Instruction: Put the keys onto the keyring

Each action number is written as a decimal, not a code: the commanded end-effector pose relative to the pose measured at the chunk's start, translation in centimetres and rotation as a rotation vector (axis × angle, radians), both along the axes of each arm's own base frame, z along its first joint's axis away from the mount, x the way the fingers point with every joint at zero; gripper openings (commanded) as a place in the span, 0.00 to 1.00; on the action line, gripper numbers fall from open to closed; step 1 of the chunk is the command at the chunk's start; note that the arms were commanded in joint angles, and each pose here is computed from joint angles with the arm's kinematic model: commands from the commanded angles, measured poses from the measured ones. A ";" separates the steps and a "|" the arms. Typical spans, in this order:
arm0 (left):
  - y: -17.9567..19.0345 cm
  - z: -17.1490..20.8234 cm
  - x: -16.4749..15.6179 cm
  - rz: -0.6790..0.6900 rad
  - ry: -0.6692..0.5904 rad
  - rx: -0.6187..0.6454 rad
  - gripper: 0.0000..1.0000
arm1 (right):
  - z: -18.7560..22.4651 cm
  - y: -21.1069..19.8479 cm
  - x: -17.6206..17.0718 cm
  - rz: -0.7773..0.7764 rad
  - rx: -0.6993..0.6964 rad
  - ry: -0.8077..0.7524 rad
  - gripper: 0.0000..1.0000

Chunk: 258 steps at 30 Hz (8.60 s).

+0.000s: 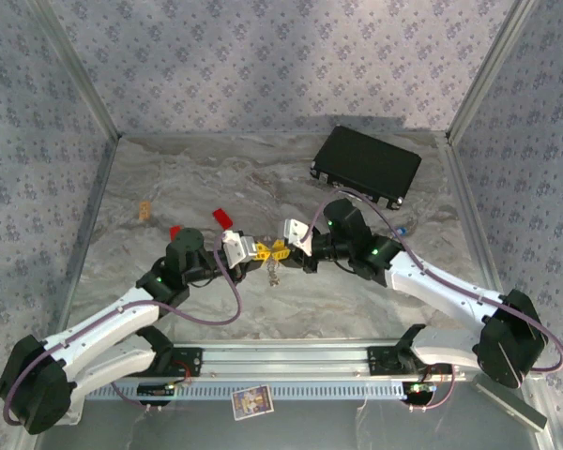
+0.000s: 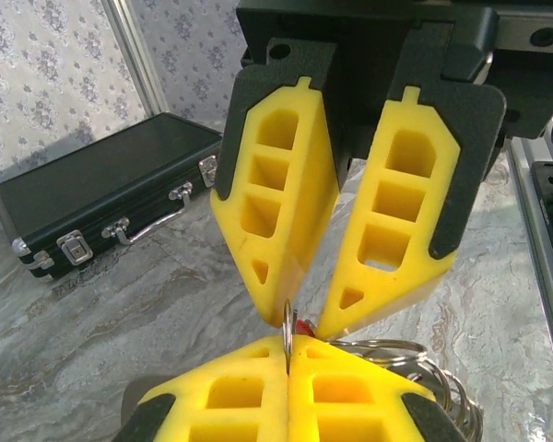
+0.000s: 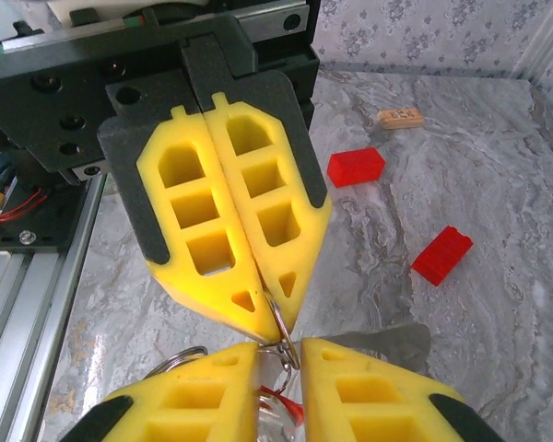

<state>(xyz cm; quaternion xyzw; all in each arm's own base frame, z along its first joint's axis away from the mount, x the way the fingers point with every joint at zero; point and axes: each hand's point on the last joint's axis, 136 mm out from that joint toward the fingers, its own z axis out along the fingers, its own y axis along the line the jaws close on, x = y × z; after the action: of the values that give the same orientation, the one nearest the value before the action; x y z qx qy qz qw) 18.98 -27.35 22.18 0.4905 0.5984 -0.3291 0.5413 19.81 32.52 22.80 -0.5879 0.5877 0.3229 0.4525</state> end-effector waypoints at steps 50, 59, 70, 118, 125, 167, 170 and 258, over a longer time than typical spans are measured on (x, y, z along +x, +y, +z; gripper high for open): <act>0.2 -1.6 -0.4 0.005 0.041 0.056 0.00 | -0.3 1.1 0.3 0.025 -0.116 0.053 0.19; 0.5 -0.5 -0.4 0.026 0.013 -0.030 0.00 | -1.9 -0.3 0.9 -0.029 -0.047 0.151 0.27; 0.5 -0.5 -0.3 0.036 0.011 -0.059 0.00 | -3.7 0.0 0.1 -0.017 -0.060 0.185 0.30; -0.2 0.2 -0.9 -0.020 -0.005 -0.096 0.00 | -1.9 1.5 -0.5 0.058 0.004 0.144 0.00; 0.6 -1.5 0.3 0.060 0.038 0.018 0.25 | -1.9 0.8 -0.9 0.069 -0.073 0.116 0.00; -0.7 -1.4 0.0 -0.011 0.030 -0.033 0.00 | -3.7 -1.1 0.5 -0.009 -0.061 0.213 0.28; -0.6 -1.3 -0.2 -0.017 0.027 -0.035 0.00 | -3.8 -1.1 0.5 -0.010 -0.072 0.213 0.26; -0.8 -0.7 -1.4 -0.057 0.019 -0.029 0.00 | -1.6 0.3 -0.7 0.100 -0.037 0.139 0.22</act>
<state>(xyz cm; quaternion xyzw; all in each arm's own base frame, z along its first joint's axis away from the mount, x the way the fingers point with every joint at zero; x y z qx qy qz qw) 18.11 -27.61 18.76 0.4999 0.6231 -0.3329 0.5010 19.35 32.15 20.30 -0.6088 0.6059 0.3463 0.3772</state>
